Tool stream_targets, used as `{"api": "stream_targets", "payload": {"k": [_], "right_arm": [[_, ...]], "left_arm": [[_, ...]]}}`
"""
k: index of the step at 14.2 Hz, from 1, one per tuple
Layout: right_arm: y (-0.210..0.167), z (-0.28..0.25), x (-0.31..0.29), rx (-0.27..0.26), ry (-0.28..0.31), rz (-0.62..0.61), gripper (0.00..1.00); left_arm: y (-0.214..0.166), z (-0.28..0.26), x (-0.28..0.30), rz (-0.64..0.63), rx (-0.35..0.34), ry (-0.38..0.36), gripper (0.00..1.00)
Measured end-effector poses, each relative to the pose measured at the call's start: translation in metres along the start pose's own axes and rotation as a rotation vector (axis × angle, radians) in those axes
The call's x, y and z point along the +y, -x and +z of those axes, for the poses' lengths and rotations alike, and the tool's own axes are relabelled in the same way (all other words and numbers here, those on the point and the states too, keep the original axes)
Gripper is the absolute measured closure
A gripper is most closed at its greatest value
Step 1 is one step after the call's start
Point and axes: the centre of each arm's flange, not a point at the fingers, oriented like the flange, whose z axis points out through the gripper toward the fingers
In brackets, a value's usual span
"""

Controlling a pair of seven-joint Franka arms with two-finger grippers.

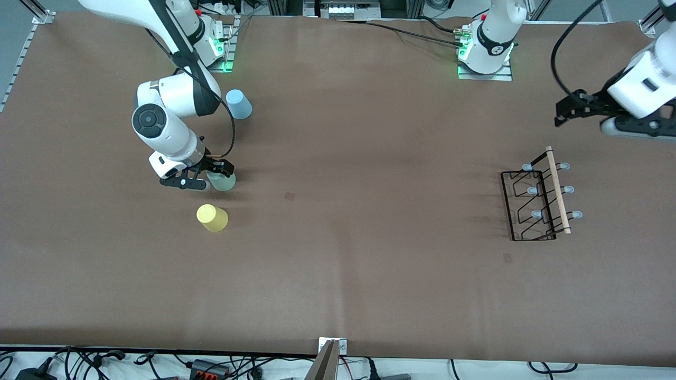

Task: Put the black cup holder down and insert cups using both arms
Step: 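Hold the teal cup while the left gripper carries the rack to center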

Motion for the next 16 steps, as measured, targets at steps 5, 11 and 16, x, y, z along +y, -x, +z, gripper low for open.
{"api": "stream_targets", "payload": {"k": [5,11,16], "right_arm": [[-0.002,0.021,-0.001,0.013,-0.005,0.000,0.00],[0.000,0.023,0.000,0.007,-0.003,0.000,0.00],[0.007,0.029,-0.006,-0.003,0.002,0.001,0.00]], "left_arm": [[-0.036,0.056,-0.057,-0.068,-0.172,0.012,0.00],[-0.093,0.127,-0.098,-0.062,0.060,-0.025,0.02],[-0.089,0.192,-0.096,-0.057,0.166,-0.040,0.03]]}}
